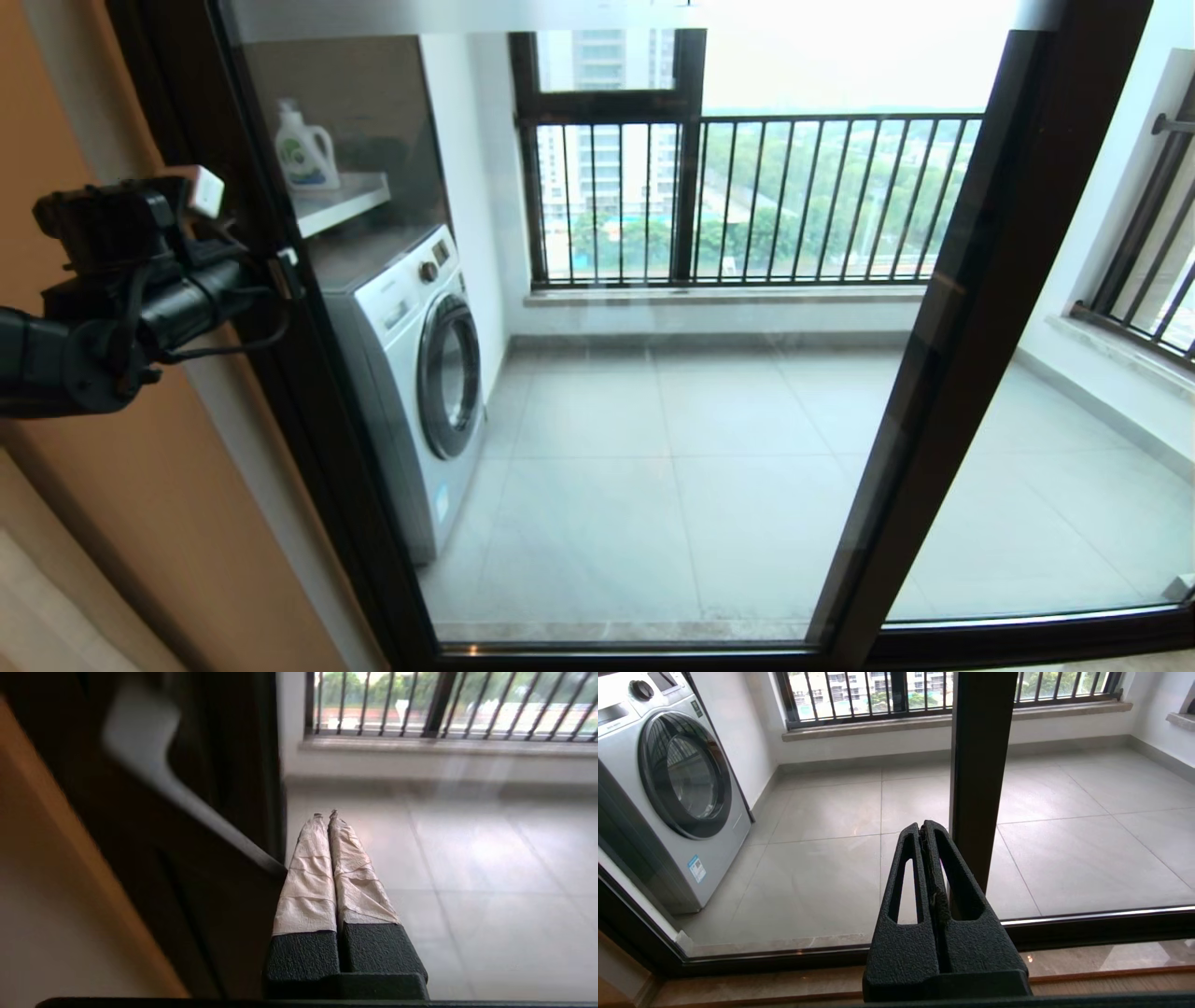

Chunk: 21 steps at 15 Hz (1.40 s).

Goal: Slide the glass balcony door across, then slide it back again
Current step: Open the slid door

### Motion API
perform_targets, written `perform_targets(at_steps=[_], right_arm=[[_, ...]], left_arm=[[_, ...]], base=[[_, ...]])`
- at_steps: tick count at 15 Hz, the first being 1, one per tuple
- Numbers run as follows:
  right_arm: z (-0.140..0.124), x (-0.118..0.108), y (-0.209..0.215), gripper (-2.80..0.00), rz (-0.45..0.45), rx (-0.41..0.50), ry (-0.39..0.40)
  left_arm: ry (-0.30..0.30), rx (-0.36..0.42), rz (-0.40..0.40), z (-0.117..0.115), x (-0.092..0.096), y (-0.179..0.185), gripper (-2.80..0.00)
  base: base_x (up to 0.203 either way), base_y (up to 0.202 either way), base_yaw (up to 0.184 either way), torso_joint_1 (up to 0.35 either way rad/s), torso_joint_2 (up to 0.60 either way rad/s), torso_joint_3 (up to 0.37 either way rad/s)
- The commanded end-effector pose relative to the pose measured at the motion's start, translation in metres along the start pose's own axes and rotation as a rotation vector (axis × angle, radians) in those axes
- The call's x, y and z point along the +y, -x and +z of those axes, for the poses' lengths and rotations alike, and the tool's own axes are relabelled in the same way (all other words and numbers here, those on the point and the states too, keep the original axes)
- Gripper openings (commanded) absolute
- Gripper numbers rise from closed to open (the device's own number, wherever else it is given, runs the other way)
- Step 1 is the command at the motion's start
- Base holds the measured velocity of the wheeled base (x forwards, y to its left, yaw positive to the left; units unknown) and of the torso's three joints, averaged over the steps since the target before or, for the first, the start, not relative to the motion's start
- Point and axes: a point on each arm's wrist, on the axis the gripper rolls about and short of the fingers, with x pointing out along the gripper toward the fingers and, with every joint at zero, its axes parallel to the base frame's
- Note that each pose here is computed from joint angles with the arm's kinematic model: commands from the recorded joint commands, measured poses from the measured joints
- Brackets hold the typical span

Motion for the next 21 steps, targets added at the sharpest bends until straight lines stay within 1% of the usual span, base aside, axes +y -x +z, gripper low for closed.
perform_targets(at_steps=[1,9,12,13,14,16,21], right_arm=[[-0.003,0.000,-0.001,-2.80,-0.001,0.011,0.000],[-0.003,0.000,-0.001,-2.80,-0.001,0.011,0.000],[-0.003,0.000,-0.001,-2.80,-0.001,0.011,0.000],[-0.003,0.000,-0.001,-2.80,-0.001,0.011,0.000],[-0.003,0.000,-0.001,-2.80,-0.001,0.011,0.000],[-0.003,0.000,-0.001,-2.80,-0.001,0.011,0.000],[-0.003,0.000,-0.001,-2.80,-0.001,0.011,0.000]], left_arm=[[-0.005,-0.013,0.009,-0.002,0.002,-0.002,-2.80],[-0.005,-0.005,0.049,-0.004,0.016,0.003,-2.80],[-0.004,0.035,0.062,-0.015,0.021,0.008,-2.80],[-0.019,0.042,0.072,-0.019,0.025,0.009,-2.80],[-0.038,0.036,0.084,-0.022,0.030,0.009,-2.80],[-0.055,0.004,0.102,-0.027,0.039,0.006,-2.80],[-0.053,0.013,0.130,-0.032,0.050,0.004,-2.80]], base=[[0.000,0.000,0.000,0.000,0.00,0.000],[0.000,0.000,0.000,0.000,0.00,0.000],[0.000,0.000,0.000,0.000,0.00,0.000],[0.000,0.000,0.000,0.000,0.00,0.000],[0.000,0.000,0.000,0.000,0.00,0.000],[0.000,0.000,0.000,0.000,0.00,0.000],[0.000,0.000,0.000,0.000,0.00,0.000]])
